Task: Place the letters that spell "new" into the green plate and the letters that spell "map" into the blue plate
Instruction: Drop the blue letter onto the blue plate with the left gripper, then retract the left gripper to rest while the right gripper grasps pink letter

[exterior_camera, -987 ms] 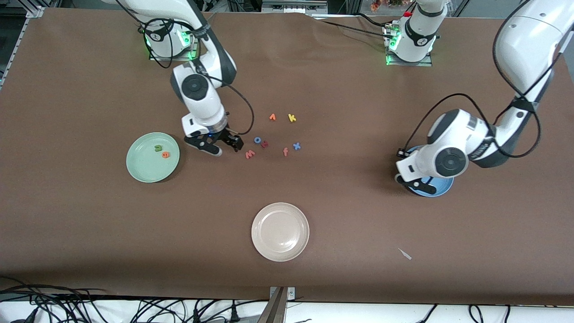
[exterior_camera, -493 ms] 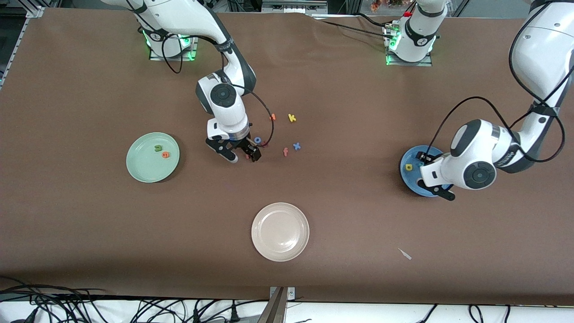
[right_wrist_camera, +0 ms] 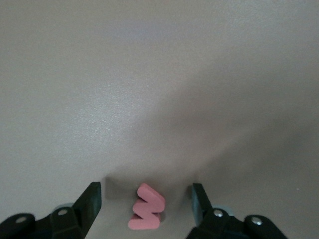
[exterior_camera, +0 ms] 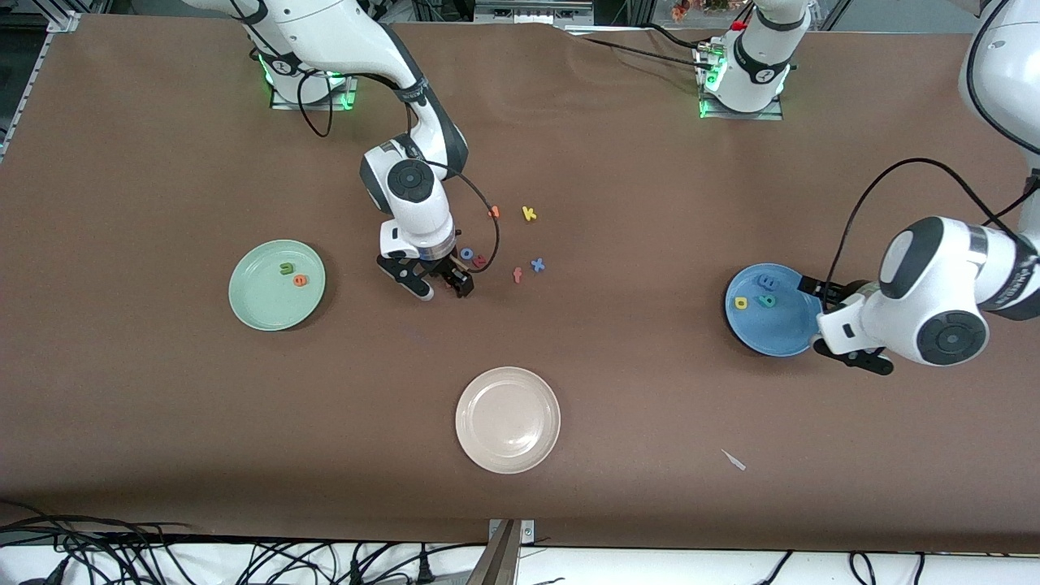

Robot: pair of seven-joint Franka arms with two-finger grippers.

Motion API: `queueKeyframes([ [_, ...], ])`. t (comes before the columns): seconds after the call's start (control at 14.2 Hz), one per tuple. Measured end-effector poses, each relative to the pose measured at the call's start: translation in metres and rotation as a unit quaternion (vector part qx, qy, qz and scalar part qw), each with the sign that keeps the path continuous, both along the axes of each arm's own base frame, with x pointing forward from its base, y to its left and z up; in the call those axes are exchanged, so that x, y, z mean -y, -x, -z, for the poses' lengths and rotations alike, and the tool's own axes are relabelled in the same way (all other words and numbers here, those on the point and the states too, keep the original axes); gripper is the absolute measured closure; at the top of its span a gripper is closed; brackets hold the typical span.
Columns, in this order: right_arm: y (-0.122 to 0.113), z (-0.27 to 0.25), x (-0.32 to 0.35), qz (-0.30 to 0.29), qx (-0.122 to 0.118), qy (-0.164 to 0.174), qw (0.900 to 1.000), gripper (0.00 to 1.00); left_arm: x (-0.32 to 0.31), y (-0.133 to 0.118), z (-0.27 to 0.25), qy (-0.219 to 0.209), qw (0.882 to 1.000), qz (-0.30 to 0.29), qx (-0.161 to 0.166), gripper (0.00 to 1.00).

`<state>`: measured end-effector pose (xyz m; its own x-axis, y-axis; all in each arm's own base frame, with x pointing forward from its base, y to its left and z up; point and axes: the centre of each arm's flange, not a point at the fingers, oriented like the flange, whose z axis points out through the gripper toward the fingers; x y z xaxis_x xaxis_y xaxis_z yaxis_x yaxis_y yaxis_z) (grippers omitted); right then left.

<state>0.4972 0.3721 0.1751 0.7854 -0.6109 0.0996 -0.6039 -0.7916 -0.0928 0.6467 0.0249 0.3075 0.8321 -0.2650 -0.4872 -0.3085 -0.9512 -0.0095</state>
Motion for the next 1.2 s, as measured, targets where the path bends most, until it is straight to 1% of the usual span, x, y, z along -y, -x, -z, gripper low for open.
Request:
queueKeyframes([
  [0.07, 0.000, 0.000, 0.000, 0.000, 0.000, 0.000, 1.000, 0.20, -0.004, -0.003, -0.008, -0.002, 1.000, -0.005, 0.003, 0.00],
  [0.14, 0.000, 0.001, 0.000, 0.001, 0.000, 0.000, 1.000, 0.30, -0.008, -0.005, -0.017, -0.005, 1.000, -0.009, 0.008, 0.00],
  [0.21, 0.000, 0.001, 0.000, 0.003, 0.000, 0.000, 1.000, 0.32, -0.012, -0.005, -0.026, -0.012, 1.000, -0.013, 0.014, 0.00],
  [0.28, 0.000, 0.001, 0.000, 0.004, 0.000, 0.000, 1.000, 0.32, -0.017, -0.004, -0.036, -0.017, 0.999, -0.023, 0.019, 0.00],
  [0.35, 0.000, 0.001, 0.000, 0.004, 0.000, 0.000, 1.000, 0.34, -0.021, -0.002, -0.048, -0.012, 0.999, -0.044, 0.026, 0.00],
  [0.42, 0.000, 0.001, 0.000, 0.005, -0.001, 0.000, 1.000, 0.35, -0.027, 0.000, -0.062, 0.004, 0.996, -0.076, 0.040, 0.00],
  [0.56, -0.001, 0.000, -0.001, 0.007, 0.000, -0.001, 1.000, 0.36, -0.049, 0.012, -0.096, 0.037, 0.984, -0.154, 0.075, 0.00],
  [0.63, -0.001, 0.000, -0.001, 0.008, 0.000, -0.001, 1.000, 0.35, -0.062, 0.018, -0.115, 0.040, 0.978, -0.179, 0.097, 0.00],
  [0.7, -0.001, 0.000, -0.001, 0.010, 0.000, -0.001, 1.000, 0.35, -0.070, 0.024, -0.135, 0.040, 0.973, -0.192, 0.121, 0.00],
  [0.85, -0.002, -0.001, -0.004, 0.012, 0.002, -0.003, 1.000, 0.35, -0.056, 0.032, -0.182, 0.037, 0.968, -0.183, 0.166, 0.00],
  [0.99, -0.002, -0.001, -0.010, 0.015, 0.004, -0.006, 1.000, 0.34, -0.025, 0.044, -0.227, 0.035, 0.965, -0.161, 0.201, 0.00],
  [1.06, -0.001, -0.001, -0.012, 0.015, 0.005, -0.006, 1.000, 0.34, -0.015, 0.051, -0.241, 0.035, 0.965, -0.154, 0.211, 0.00],
  [1.13, -0.001, -0.001, -0.014, 0.014, 0.005, -0.006, 1.000, 0.34, -0.009, 0.059, -0.249, 0.034, 0.965, -0.150, 0.213, 0.00],
  [1.2, -0.001, 0.000, -0.014, 0.014, 0.005, -0.006, 1.000, 0.34, -0.005, 0.065, -0.251, 0.034, 0.967, -0.146, 0.207, 0.00],
])
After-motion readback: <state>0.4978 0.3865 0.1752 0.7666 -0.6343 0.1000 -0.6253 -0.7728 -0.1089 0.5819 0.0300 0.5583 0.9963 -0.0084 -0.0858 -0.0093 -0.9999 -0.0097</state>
